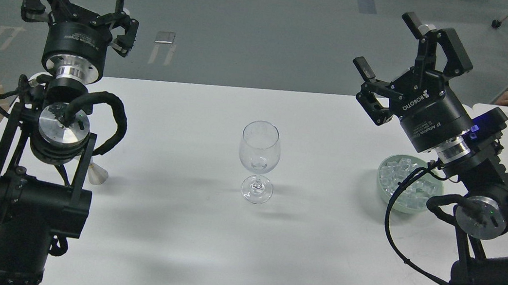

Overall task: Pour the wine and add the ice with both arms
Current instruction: 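Lower both arms toward the table, left gripper toward the near edge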

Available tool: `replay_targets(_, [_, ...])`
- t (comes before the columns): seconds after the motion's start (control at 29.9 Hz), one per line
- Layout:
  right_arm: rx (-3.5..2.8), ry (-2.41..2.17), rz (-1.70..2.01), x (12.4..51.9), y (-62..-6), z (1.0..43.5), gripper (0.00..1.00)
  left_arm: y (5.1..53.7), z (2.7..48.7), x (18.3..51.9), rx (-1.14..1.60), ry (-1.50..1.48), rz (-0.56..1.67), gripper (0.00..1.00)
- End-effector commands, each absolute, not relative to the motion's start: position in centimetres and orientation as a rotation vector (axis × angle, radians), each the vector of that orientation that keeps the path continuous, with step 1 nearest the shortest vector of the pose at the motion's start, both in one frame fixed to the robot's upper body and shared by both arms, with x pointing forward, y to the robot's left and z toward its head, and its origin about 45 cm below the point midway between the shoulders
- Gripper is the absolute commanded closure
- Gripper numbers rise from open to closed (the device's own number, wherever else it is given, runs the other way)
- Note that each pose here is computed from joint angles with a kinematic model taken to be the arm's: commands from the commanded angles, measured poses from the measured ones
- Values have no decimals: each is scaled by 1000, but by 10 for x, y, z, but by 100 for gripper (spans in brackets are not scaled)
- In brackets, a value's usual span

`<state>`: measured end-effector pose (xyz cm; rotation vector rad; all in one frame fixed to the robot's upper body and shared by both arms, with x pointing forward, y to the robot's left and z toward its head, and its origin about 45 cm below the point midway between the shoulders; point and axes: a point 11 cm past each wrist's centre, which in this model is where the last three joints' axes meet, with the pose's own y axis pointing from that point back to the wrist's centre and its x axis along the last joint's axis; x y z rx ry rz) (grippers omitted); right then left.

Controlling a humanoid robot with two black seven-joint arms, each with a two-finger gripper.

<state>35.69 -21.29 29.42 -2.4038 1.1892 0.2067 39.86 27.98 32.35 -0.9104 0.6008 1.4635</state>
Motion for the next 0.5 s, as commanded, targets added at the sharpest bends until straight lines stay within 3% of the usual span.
replay_targets(0.0, [-2401, 1209, 231, 351, -216, 286, 0, 283, 314, 390, -913, 701, 1456, 0])
replay_targets(0.13, [-2384, 1259, 273, 341, -227, 270, 0, 290, 291, 378, -921, 791, 1495, 0])
replay_targets(0.47, [-2299, 1394, 297, 333, -264, 255, 0, 316, 297, 345, -1024, 806, 1501, 0])
